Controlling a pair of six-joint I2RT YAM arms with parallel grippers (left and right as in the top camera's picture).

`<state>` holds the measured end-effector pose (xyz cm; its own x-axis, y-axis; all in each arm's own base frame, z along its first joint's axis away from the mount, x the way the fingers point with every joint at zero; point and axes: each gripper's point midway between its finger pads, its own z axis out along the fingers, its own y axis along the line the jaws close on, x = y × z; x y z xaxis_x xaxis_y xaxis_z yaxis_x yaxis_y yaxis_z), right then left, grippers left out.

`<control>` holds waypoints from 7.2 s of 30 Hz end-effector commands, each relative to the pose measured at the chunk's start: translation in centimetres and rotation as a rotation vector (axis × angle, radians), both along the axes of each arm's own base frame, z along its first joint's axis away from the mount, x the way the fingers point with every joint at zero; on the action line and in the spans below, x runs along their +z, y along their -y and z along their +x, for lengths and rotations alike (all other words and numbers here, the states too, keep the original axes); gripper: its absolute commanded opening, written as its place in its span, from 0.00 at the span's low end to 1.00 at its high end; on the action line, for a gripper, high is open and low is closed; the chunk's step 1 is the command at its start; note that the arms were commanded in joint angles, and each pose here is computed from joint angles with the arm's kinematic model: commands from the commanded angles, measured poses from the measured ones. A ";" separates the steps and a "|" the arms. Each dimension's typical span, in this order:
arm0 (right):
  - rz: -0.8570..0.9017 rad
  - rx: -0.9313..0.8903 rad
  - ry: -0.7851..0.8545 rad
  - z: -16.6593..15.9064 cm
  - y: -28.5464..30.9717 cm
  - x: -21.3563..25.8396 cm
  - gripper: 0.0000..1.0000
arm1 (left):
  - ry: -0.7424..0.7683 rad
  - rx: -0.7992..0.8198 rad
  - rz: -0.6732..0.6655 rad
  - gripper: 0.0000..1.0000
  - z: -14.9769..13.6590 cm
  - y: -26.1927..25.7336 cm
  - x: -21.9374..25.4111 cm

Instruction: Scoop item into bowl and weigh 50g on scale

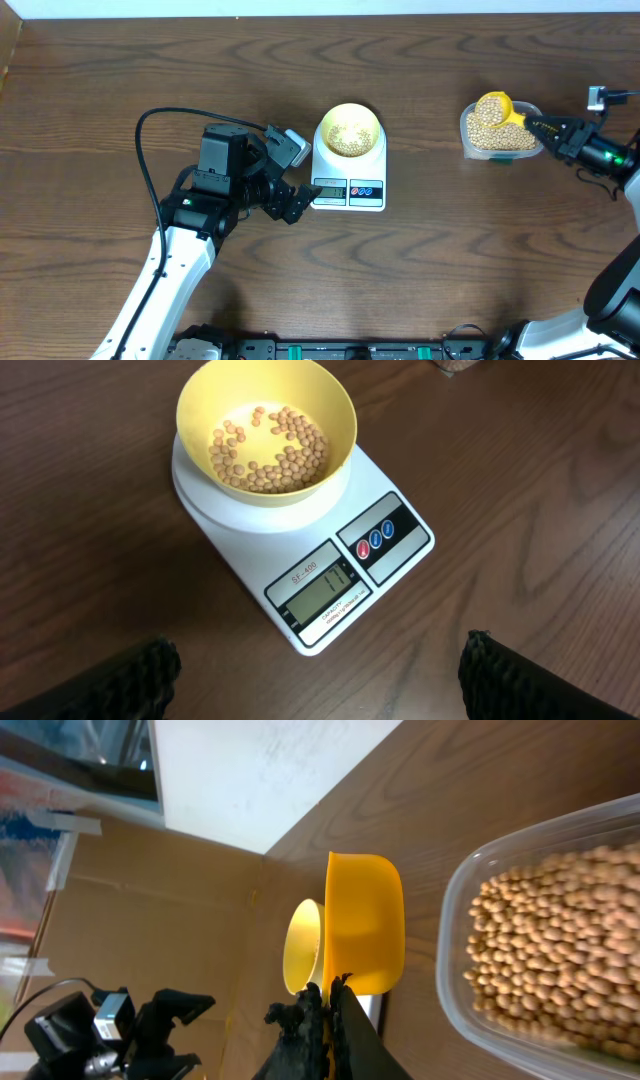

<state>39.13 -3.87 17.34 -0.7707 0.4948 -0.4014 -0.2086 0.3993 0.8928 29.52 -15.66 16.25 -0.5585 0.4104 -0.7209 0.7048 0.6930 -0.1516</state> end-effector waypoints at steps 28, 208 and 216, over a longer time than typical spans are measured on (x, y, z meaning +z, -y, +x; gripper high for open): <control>0.057 0.276 -0.068 0.3 -11.9 0.6 0.01 | 0.008 0.005 0.004 0.91 0.0 -0.2 0.1; -0.431 0.369 0.383 3.3 -24.2 -0.6 0.01 | 0.008 0.005 0.004 0.91 0.0 -0.2 0.1; -0.445 0.378 0.407 3.3 -24.2 -0.6 0.01 | 0.008 0.005 0.004 0.91 0.0 -0.2 0.1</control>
